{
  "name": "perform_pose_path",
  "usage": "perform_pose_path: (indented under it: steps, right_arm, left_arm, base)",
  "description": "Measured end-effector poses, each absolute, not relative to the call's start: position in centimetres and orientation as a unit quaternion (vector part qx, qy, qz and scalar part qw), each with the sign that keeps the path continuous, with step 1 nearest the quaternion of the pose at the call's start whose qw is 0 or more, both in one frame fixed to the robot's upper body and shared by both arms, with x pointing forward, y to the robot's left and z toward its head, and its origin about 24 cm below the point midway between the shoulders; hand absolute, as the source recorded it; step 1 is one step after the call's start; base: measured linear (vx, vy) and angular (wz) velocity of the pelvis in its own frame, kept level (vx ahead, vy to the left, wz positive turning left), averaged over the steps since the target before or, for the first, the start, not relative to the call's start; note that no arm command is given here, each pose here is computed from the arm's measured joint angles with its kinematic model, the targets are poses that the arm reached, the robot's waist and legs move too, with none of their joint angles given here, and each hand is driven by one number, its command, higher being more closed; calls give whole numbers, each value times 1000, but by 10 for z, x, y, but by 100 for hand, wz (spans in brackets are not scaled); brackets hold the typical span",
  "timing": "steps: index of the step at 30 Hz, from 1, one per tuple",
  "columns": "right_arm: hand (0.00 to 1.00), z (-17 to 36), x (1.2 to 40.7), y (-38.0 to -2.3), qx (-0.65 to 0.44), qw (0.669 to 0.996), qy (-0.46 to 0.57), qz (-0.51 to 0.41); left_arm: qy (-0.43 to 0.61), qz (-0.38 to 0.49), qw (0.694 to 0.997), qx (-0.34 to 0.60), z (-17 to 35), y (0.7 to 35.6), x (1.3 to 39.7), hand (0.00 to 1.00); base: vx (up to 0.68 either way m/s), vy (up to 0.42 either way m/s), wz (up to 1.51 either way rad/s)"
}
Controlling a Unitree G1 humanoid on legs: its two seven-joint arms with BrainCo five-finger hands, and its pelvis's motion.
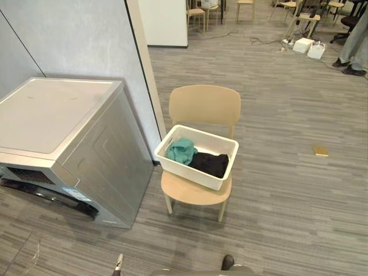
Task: Pick up the laundry basket with both hands and put the clothes into the washing machine.
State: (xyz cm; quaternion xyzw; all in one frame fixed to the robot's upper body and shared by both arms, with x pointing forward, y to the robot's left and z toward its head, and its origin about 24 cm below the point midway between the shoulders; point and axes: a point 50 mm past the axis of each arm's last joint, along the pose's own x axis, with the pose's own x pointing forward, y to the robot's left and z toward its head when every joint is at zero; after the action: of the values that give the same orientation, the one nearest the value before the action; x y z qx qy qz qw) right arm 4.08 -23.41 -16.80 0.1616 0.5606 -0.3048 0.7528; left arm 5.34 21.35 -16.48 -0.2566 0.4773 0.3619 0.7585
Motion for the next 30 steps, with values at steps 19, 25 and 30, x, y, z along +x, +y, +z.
perform_pose_path:
  steps: [19,25,30]
  right_arm:
    - [0,-164,76,-216,146,793,530,-263]
    - [0,-159,105,-211,113,822,510,-228]
    - [0,-157,111,-205,104,830,505,-211]
  left_arm:
    - [457,313,801,-226,-159,199,80,0]
    - [445,316,809,-219,-157,201,80,0]
    - [438,328,807,-223,-156,207,82,0]
  base:
    - [-105,-59,29]
    - [-274,-79,53]
    - [-213,198,83]
